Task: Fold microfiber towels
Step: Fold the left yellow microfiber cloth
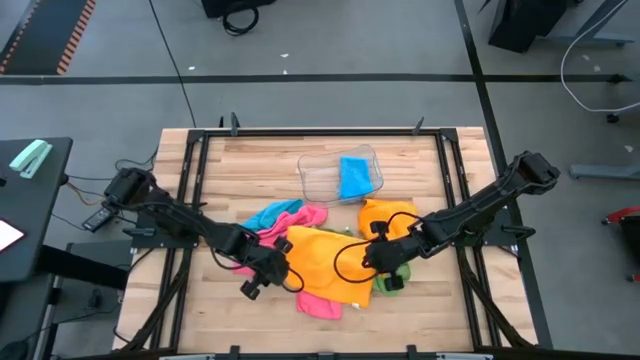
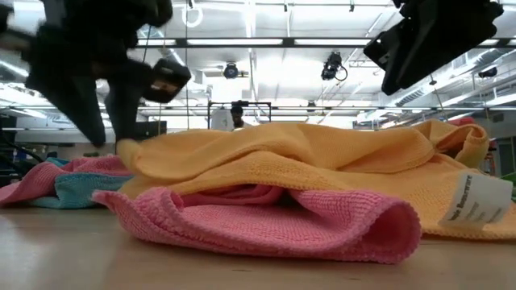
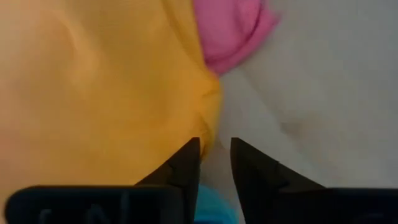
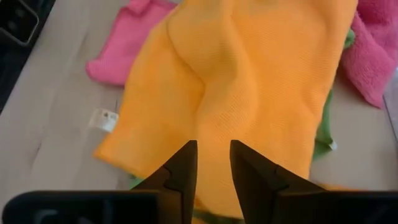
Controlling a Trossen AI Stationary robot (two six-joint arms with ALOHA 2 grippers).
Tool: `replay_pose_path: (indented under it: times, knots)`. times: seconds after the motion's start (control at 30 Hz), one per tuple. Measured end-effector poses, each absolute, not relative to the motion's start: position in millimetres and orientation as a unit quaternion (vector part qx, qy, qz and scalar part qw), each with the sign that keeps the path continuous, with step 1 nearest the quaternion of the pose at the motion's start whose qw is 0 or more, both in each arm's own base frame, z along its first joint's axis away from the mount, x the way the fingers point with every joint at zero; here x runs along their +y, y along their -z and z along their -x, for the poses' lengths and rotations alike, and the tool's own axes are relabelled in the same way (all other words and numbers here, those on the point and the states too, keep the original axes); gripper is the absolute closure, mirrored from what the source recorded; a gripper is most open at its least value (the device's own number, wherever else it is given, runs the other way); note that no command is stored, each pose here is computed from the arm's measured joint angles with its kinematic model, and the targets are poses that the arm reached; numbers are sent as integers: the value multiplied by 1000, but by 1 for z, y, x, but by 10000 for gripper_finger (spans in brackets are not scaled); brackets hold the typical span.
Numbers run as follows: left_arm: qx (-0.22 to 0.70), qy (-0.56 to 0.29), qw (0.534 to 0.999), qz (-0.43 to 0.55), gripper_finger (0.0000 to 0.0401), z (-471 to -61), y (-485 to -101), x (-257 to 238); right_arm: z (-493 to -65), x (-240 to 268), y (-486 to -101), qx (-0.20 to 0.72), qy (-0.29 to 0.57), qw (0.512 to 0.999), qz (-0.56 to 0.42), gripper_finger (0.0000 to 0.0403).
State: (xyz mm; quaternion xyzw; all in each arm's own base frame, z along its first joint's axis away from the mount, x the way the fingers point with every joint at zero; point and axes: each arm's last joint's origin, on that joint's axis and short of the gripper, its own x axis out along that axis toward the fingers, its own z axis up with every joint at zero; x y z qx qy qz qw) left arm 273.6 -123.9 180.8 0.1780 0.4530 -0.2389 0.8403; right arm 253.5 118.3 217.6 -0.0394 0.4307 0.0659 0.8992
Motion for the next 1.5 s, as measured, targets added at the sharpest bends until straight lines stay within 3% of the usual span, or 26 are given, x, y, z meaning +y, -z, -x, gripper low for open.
replay_pose_path:
  times: [0.23, 0.67, 0.9, 1.1, 1.3, 1.5]
  knots:
    - [445, 237, 849, -160, 281, -267, -192, -127, -260, 137, -203, 400, -72, 913, 46, 283]
    - [428, 231, 860, -157, 312, -266, -199, -125, -278, 186, -158, 415, -35, 893, 168, 294]
    - [427, 227, 861, -157, 324, -266, -201, -124, -291, 172, -148, 432, 13, 885, 175, 297]
    - [427, 227, 861, -157, 328, -266, -201, -124, -298, 152, -148, 442, 54, 876, 187, 272]
    - [428, 226, 861, -155, 327, -266, -201, -124, -302, 147, -148, 458, 16, 869, 188, 237]
    - [429, 227, 860, -158, 335, -266, -200, -124, -301, 159, -149, 442, -34, 874, 200, 239]
